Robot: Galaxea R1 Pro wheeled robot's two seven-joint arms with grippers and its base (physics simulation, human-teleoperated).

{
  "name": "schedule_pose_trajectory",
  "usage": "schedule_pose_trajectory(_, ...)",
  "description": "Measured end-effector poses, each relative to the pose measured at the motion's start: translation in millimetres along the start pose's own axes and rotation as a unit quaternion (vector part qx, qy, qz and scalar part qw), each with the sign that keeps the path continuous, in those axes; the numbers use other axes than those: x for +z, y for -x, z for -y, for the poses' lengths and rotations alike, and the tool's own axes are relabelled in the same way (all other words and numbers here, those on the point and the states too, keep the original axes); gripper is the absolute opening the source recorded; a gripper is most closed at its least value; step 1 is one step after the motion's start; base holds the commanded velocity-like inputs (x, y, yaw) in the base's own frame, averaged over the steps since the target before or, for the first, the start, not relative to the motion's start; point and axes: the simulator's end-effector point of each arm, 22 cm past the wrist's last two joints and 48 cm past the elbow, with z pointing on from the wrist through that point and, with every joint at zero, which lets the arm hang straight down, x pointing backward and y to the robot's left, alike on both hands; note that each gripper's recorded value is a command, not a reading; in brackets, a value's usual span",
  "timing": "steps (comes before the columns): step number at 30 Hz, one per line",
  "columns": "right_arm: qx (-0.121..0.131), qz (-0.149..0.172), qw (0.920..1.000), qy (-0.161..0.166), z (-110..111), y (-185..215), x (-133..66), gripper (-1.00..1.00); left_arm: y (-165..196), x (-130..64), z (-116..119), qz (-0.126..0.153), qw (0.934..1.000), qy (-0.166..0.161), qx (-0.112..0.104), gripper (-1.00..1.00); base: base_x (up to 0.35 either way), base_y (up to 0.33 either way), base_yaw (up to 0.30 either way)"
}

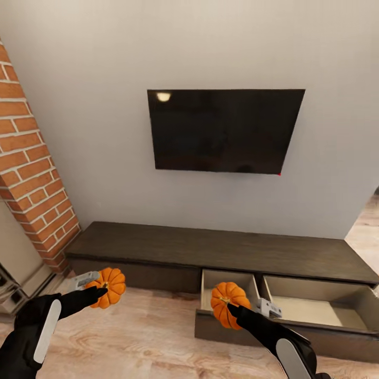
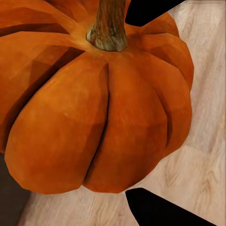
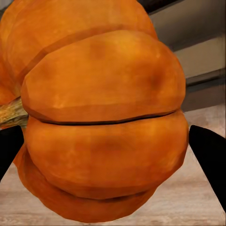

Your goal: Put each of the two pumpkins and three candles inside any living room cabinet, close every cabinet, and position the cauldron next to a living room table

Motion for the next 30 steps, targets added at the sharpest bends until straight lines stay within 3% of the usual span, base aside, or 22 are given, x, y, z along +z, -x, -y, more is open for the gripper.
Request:
schedule_pose_trajectory(9, -0.005, -0.002, 1.0000, 0.002, -2.8, -2.7, 0.0, -1.00, 1.1, -1.2, 2.1, 0.002, 1.0000, -0.002, 0.000, -1.00, 0.082, -0.131, -0.243)
schedule_pose_trajectory(30, 0.008, 0.003, 1.0000, -0.003, 2.5, 1.8, -0.1, -1.00, 1.1, -1.3, 1.6, 0.002, 1.0000, 0.000, 0.001, -1.00, 0.001, -0.267, -0.008)
